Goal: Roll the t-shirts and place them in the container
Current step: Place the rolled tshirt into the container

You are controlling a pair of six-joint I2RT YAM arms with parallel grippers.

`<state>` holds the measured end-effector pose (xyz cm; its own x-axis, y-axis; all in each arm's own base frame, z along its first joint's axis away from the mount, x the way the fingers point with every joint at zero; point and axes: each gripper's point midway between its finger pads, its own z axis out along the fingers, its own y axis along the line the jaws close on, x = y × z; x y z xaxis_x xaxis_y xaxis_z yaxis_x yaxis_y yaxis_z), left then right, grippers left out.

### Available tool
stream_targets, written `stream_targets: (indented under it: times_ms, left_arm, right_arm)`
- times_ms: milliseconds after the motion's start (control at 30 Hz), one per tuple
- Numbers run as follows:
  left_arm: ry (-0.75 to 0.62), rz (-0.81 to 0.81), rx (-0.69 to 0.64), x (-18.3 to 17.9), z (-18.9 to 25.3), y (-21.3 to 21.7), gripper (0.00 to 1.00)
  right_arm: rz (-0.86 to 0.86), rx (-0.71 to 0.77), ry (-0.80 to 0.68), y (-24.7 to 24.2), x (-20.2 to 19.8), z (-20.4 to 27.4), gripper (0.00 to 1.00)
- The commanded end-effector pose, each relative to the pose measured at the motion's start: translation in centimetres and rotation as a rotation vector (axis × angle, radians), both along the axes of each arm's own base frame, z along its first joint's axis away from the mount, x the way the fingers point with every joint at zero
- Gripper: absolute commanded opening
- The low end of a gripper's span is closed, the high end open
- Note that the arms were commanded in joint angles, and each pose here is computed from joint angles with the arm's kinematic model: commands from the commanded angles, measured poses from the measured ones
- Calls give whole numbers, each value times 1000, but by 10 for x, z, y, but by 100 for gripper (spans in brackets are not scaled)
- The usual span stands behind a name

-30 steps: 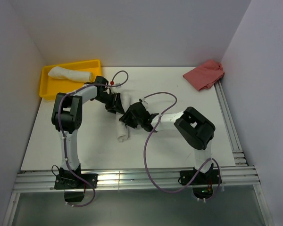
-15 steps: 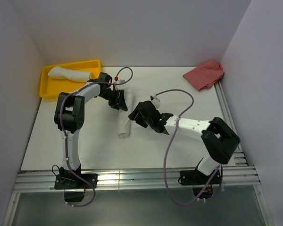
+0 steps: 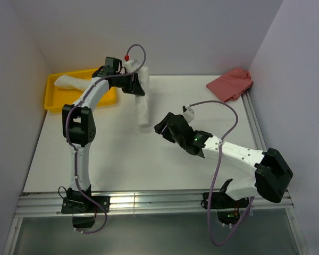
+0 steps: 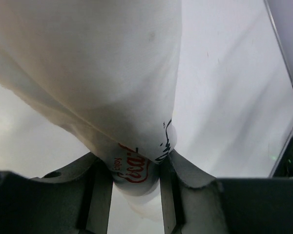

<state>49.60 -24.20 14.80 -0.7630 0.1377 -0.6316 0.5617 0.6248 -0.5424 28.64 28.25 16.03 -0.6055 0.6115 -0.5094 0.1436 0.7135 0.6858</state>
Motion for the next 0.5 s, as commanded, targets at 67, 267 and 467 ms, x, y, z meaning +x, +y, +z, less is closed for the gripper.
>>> stream_targets:
  times_ms: [67, 267, 467]
  left_arm:
    - [-183, 99, -138, 65, 66, 31, 0]
    - [-325, 286, -224, 117, 100, 94, 0]
    - [-331, 443, -272, 140, 94, 187, 0]
  right_arm:
    - [-40, -36, 0, -11, -6, -5, 63]
    - [-53, -74, 13, -18, -10, -12, 63]
    - [-53, -88, 20, -19, -12, -18, 63]
